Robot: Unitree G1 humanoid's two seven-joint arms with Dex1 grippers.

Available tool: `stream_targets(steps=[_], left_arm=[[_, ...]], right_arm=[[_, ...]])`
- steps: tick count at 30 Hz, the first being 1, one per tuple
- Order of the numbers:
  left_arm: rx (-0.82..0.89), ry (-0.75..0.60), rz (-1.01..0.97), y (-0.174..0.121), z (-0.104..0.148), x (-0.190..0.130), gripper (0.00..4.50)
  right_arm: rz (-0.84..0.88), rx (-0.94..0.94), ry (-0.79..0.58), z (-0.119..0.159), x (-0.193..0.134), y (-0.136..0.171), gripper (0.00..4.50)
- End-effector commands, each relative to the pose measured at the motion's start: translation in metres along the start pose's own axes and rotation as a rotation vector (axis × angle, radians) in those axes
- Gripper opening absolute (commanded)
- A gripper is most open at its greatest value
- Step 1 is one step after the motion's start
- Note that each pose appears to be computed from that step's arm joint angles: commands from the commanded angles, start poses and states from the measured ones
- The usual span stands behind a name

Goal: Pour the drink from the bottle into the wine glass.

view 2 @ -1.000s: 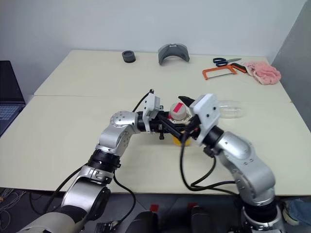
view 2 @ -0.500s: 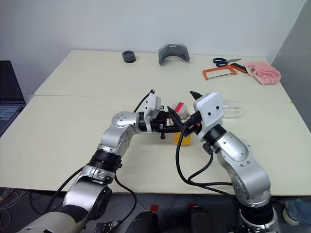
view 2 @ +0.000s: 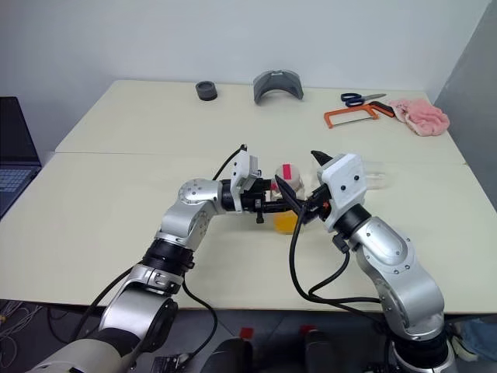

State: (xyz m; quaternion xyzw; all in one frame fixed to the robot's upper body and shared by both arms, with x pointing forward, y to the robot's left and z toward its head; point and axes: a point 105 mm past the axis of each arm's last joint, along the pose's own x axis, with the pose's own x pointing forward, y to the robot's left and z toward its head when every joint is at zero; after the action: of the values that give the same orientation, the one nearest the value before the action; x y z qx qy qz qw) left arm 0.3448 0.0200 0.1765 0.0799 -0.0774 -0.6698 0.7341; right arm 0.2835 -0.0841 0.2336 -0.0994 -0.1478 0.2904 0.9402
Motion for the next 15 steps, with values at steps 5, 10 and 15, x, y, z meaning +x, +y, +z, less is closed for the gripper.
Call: stream_targets(steps=[5,10,15], left_arm=[[0.071,-0.046,0.007,0.005,0.018,-0.003,1.69],[0.068,-0.053,0.02,0.007,0.018,-0.004,1.69],[0.056,-0.068,0.019,0.007,0.019,-0.005,1.69]], right_arm=[[-0.032,-0.019,0.003,0.006,-0.013,-0.013,4.3],[0.079,0.046,-0.035,0.016,-0.017,0.003,4.3],[0.211,0.092,-0.044,0.022,-0.018,0.026,4.3]])
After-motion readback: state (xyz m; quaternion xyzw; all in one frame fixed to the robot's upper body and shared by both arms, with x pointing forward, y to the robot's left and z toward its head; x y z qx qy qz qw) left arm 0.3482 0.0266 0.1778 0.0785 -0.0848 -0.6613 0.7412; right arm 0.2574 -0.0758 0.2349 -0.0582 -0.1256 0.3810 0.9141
